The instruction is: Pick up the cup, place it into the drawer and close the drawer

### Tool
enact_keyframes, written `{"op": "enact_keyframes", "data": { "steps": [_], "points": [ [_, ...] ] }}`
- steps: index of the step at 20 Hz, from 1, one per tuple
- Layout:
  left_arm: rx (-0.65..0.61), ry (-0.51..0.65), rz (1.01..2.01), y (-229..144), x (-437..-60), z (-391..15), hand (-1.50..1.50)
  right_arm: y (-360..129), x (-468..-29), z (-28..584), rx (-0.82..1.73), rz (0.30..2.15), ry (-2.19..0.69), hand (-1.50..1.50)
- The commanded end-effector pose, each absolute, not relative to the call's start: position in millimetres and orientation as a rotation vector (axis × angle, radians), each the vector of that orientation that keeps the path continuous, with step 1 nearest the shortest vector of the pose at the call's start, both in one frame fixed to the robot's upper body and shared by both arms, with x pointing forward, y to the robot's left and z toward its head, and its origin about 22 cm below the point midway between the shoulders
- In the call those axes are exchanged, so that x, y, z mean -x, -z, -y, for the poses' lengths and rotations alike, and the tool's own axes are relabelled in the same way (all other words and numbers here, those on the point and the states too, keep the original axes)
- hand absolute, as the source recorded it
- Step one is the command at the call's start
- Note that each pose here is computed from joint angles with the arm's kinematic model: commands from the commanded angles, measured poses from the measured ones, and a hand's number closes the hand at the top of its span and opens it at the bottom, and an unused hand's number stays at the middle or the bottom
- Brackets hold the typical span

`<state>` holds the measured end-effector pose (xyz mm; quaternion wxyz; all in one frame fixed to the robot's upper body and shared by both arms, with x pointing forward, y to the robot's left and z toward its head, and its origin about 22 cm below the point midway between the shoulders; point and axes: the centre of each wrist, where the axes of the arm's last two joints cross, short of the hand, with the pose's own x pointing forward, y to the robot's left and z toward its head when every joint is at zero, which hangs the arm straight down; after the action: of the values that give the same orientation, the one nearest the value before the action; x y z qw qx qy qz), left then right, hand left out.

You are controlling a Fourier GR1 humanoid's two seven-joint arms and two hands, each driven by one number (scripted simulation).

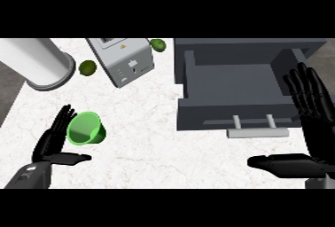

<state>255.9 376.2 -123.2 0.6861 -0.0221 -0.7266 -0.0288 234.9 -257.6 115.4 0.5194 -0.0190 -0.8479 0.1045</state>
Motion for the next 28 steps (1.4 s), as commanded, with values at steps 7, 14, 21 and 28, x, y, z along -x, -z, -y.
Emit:
{"op": "enact_keyframes", "data": {
  "steps": [7, 14, 21, 28],
  "points": [
    [0.181, 0.046, 1.715, 119.5, -262.9, -377.6, -1.50, -116.0, -234.4, 246.5, 0.033, 2.019, -0.260, -1.50],
    [0.269, 0.001, 1.748, 129.5, -265.4, -352.6, -1.50, -116.1, -236.4, 248.3, 0.033, 2.020, -0.258, -1.50],
    [0.401, 0.005, 1.731, 122.8, -285.2, -332.5, -1.50, -103.0, -243.4, 264.3, 0.019, 1.994, -0.266, -1.50],
    [0.552, -0.041, 1.726, 122.4, -290.2, -321.7, 1.50, -125.6, -244.4, 271.0, 0.025, 2.048, -0.245, -1.50]
  ]
}}
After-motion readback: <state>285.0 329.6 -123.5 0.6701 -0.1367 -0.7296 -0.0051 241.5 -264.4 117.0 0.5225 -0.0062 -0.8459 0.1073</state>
